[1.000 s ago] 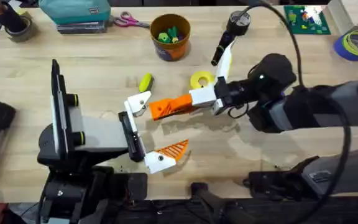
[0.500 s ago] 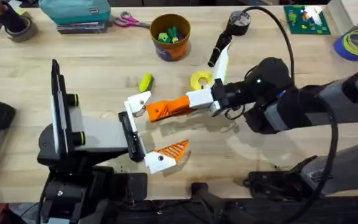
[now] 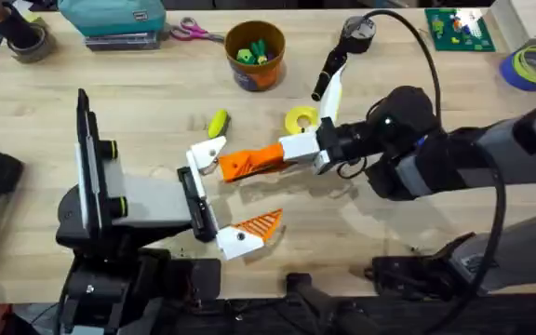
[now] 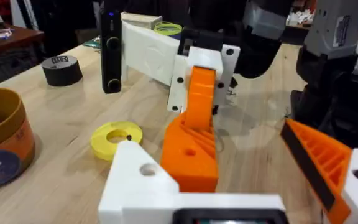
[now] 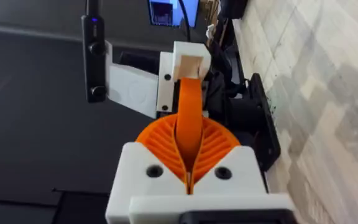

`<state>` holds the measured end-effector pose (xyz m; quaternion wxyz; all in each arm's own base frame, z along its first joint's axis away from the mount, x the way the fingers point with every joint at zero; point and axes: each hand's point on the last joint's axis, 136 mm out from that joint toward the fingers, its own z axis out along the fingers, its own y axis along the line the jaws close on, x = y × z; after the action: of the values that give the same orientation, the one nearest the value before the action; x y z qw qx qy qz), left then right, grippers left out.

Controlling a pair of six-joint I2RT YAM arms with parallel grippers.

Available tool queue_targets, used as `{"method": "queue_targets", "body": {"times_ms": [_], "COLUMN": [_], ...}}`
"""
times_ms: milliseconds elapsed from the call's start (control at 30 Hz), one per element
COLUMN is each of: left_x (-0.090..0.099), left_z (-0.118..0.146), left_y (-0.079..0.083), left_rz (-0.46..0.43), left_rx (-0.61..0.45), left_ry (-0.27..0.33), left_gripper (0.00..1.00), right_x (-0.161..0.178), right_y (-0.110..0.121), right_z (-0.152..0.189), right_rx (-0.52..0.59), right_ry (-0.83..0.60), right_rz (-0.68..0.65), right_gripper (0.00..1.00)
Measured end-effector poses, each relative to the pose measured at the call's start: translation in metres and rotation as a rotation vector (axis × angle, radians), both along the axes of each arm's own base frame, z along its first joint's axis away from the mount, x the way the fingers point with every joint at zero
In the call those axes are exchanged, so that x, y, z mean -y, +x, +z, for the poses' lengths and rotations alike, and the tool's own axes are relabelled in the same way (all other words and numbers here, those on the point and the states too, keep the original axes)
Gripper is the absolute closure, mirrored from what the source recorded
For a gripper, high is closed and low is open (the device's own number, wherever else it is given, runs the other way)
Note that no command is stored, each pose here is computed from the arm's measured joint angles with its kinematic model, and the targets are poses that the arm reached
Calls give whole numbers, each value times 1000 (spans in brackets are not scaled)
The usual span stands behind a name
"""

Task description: Pick up the gripper from the table and insert it into the empty holder that is missing its gripper. Then pick up a screw, insert it into the mounting hole, and use the screwdriver to tighten it. Finally, clean up the table by picking up the vegetable and placing it into the bucket.

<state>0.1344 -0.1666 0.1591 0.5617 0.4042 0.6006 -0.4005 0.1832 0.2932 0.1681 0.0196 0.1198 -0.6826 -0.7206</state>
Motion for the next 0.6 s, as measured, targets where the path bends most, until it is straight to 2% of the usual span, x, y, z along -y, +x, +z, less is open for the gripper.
{"method": "queue_targets", "body": {"times_ms": [600], "left_x": [0], "left_z": [0], "left_y": [0], "left_rz": [0], "left_rx": [0], "left_ry": [0], "left_gripper": [15], "right_x": [0], "right_y": [1], "right_z": [2], "right_rx": [4], "right_ry": [4], "right_rz": [-7], "right_gripper": [993]}}
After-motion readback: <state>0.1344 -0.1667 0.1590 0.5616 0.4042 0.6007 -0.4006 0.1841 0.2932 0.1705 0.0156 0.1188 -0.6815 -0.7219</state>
